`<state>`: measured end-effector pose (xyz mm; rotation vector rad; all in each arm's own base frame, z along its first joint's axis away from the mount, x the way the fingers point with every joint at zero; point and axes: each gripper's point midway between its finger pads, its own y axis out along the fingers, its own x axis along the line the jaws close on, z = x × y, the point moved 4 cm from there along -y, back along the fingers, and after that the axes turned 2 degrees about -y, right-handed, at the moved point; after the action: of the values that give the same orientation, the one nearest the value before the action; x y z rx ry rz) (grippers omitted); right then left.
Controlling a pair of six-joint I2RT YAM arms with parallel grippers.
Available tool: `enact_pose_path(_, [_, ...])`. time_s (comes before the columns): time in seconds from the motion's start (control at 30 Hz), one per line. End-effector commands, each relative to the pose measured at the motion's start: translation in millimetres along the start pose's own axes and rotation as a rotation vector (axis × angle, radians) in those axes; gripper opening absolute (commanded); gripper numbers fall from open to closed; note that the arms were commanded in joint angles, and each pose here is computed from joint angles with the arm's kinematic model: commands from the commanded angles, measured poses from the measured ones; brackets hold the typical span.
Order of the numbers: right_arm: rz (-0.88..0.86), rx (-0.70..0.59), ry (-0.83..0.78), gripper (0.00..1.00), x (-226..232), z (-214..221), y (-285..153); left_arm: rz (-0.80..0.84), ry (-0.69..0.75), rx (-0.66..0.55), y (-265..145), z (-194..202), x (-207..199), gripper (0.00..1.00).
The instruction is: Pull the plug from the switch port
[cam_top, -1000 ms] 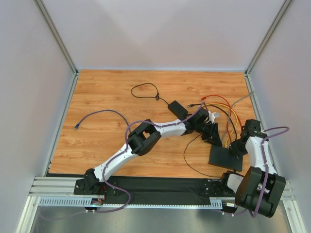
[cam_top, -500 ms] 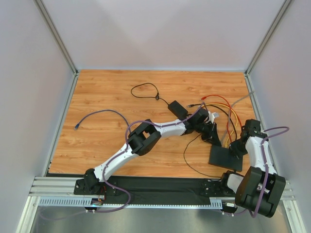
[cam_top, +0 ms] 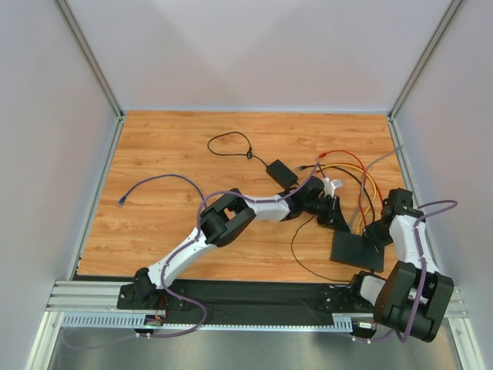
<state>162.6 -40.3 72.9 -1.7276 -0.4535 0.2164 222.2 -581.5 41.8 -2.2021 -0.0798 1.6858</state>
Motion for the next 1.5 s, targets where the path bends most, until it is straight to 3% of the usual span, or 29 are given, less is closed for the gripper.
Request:
enact_pose_path(0.0, [0.022, -0.004, -0.004, 0.03, -0.8, -1.5, 10.1, -0.004, 0.083, -0.088, -15.0, -17.9, -7.1, 0.00])
enact_pose_path(0.23, [0.041, -0.006, -0.019, 0.02, -1.4, 0.1, 13.7, 0.008, 0.061, -0.136, -17.5, -36.4, -10.5, 0.00])
enact_pose_path(0.5, [0.057, -0.008, -0.056, 0.01, -0.2, 9.0, 18.8, -0.022, -0.109, -0.214, -17.4, -47.2, 1.8, 0.00])
enact_pose_path(0.6, [0.075, 0.007, -0.060, 0.01, -2.8, 13.1, 23.3, -0.007, -0.106, -0.252, -18.3, -53.6, -1.5, 0.00])
enact_pose_path(0.8, [0.107, 0.023, -0.055, 0.01, -7.5, 17.6, 32.7, 0.016, -0.067, -0.346, -27.2, -65.9, -2.2, 0.00])
enact_pose_path(1.0, [0.107, 0.031, -0.070, 0.01, -6.5, 17.6, 37.2, 0.011, -0.029, -0.328, -30.5, -67.5, -5.0, 0.00])
enact_pose_path(1.23, [0.084, 0.007, -0.087, 0.01, -0.5, 10.4, 30.8, -0.021, 0.093, -0.296, -54.8, -71.7, -48.3, 0.00])
enact_pose_path(1.47, [0.035, -0.022, -0.102, 0.01, 8.6, 2.8, 20.3, -0.159, 0.198, -0.214, -74.2, -58.9, -47.1, 0.00])
